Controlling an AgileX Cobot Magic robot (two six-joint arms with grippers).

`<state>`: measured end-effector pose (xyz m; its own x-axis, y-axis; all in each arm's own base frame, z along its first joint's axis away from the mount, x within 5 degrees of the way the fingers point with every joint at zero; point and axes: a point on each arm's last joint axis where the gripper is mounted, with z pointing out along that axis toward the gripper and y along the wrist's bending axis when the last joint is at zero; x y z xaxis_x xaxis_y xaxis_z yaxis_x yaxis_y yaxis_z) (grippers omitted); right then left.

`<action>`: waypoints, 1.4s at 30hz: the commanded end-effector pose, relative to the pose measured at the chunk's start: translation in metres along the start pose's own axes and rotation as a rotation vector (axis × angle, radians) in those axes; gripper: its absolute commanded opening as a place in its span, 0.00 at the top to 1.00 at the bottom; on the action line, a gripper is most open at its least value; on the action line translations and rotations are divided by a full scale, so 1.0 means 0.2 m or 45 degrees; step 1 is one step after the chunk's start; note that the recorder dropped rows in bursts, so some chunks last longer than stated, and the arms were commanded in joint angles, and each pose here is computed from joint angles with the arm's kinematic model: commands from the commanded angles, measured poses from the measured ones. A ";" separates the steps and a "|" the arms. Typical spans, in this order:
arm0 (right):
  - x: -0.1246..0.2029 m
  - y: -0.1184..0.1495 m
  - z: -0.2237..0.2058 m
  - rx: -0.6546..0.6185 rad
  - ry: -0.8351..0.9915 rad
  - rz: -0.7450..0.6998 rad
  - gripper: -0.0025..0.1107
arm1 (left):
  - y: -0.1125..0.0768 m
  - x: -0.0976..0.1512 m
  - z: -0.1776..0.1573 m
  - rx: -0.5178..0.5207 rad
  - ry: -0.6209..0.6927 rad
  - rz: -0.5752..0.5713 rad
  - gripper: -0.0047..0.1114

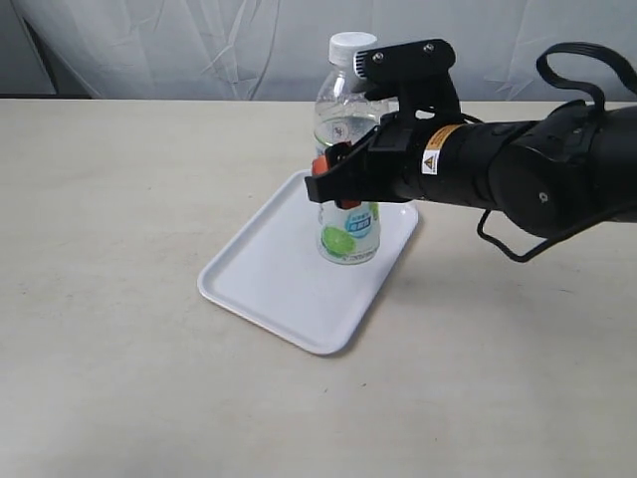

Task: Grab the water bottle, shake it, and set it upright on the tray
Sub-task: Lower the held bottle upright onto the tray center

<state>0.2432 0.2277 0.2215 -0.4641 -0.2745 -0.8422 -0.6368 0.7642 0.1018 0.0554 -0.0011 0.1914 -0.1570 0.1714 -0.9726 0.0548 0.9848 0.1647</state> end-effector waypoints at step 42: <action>-0.03 0.04 0.07 -0.338 0.017 -0.343 0.99 | 0.00 0.00 0.00 0.002 -0.019 -0.008 0.96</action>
<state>0.2478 0.2441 0.2128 -0.3326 -0.4474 -0.8302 -0.8528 0.5184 0.0623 0.0554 -0.0011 0.1914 -0.1570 0.1714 -0.9726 0.0548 0.9848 0.1647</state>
